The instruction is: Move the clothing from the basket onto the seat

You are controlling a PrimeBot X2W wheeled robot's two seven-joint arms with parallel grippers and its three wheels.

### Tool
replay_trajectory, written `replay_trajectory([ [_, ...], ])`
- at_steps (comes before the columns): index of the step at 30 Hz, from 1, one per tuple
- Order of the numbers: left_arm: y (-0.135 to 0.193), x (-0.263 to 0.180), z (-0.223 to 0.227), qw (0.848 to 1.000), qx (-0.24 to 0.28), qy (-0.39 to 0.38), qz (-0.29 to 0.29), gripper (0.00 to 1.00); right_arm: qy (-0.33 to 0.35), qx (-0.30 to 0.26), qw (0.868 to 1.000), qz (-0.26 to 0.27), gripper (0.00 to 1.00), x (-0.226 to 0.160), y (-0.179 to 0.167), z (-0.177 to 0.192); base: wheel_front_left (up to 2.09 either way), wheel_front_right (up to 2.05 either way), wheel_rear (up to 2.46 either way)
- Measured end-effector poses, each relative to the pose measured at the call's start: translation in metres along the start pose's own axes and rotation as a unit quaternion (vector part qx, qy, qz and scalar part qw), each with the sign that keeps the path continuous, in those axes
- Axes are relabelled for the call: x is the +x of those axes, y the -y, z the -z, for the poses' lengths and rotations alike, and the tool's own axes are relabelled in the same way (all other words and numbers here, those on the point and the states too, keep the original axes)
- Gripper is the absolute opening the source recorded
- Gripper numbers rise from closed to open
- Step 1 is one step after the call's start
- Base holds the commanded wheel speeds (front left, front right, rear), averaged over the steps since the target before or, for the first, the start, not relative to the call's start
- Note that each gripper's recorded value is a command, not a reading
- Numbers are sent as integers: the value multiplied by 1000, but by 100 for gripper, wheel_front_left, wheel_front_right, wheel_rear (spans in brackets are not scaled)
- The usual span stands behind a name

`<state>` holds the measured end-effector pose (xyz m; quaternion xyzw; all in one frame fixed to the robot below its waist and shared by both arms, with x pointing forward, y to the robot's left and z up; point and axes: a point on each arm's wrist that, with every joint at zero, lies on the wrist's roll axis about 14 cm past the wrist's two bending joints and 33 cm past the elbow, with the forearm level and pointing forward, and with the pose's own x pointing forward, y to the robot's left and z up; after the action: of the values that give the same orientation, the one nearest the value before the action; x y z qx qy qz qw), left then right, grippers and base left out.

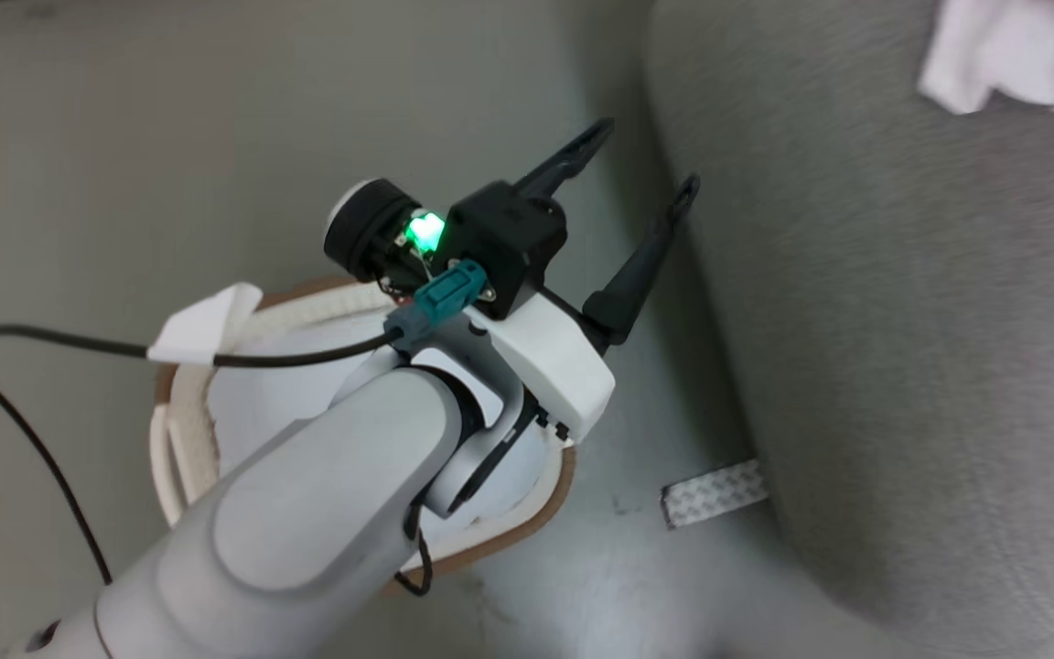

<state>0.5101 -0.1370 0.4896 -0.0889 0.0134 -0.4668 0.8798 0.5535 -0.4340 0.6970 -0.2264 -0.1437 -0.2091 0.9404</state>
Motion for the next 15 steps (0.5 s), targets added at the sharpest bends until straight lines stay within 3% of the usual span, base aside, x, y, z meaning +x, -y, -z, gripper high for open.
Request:
replay_trajectory([
  [4,-26,-9,32,999,-20,-23,-29,100,-65,-21,998,5,0,18,-11,54,0,0,0],
  [8,-47,-21,58,997,-31,-44,-57,100,-155,-23,988,-17,0,4,-44,133,0,0,0],
  [12,-59,-32,77,995,-34,-65,-75,100,-290,-21,955,-60,0,-61,-87,228,0,0,0],
  [15,-57,-36,77,994,-32,-70,-77,100,-349,-28,934,-74,0,-104,-90,259,0,0,0],
])
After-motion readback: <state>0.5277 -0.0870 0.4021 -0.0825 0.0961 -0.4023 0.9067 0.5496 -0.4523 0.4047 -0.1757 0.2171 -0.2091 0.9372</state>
